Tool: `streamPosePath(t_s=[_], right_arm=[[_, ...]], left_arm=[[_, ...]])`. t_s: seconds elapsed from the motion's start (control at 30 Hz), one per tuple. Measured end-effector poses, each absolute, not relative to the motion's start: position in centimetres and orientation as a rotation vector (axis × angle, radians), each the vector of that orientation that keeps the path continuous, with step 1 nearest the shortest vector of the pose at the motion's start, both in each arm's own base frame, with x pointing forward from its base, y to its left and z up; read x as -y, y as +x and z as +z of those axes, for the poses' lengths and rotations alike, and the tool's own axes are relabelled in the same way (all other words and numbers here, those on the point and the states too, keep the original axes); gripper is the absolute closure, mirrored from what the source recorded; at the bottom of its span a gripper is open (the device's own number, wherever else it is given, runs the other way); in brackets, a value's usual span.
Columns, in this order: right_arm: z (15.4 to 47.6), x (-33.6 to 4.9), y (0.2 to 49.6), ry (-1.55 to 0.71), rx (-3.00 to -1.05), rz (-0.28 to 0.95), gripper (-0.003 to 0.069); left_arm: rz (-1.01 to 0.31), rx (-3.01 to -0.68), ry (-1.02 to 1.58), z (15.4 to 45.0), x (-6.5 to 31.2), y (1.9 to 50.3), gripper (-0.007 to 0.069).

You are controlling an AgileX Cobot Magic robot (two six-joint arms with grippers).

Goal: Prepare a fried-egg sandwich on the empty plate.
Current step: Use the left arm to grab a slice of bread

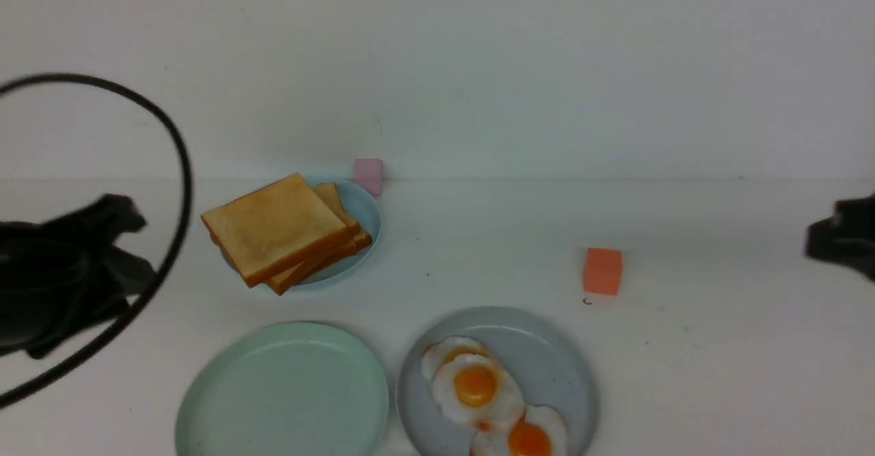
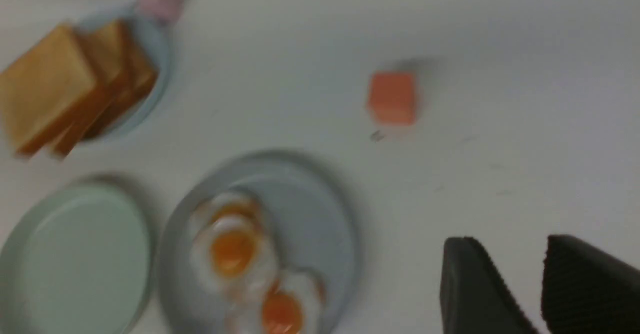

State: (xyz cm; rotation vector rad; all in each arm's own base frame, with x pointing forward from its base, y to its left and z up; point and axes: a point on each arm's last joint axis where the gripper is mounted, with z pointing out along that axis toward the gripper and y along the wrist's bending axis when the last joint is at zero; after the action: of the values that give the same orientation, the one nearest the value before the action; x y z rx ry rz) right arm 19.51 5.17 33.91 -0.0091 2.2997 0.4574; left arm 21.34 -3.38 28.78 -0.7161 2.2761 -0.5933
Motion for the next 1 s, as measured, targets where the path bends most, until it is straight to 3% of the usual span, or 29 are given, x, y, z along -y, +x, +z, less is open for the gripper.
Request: streamPosePath(t_s=[0.13, 0.3, 0.6, 0.8, 1.0], right_arm=[[33.3, -7.4, 19.4, -0.187, -2.336, 0.553, 0.0395], [33.1, -8.6, 19.0, -0.307, -2.35, 0.584, 0.0343], [32.9, -8.7, 18.8, -0.358, -2.365, 0.577, 0.0313], [32.8, -8.7, 18.7, -0.366, -2.377, 0.579, 0.0312], [32.8, -8.7, 18.7, -0.367, -2.379, 0.58, 0.0312]], left_arm=[[-0.569, -2.356, -0.745, 27.0, 3.7, 24.5, 0.0387], [-0.536, -2.424, -0.698, 26.2, 4.2, 28.8, 0.0371], [-0.507, -2.478, -0.697, 23.8, 4.5, 35.5, 0.0273], [-0.542, -2.491, -0.824, 21.4, 2.7, 38.0, 0.0263], [-0.591, -2.53, -0.785, 19.6, 2.9, 38.6, 0.0263]])
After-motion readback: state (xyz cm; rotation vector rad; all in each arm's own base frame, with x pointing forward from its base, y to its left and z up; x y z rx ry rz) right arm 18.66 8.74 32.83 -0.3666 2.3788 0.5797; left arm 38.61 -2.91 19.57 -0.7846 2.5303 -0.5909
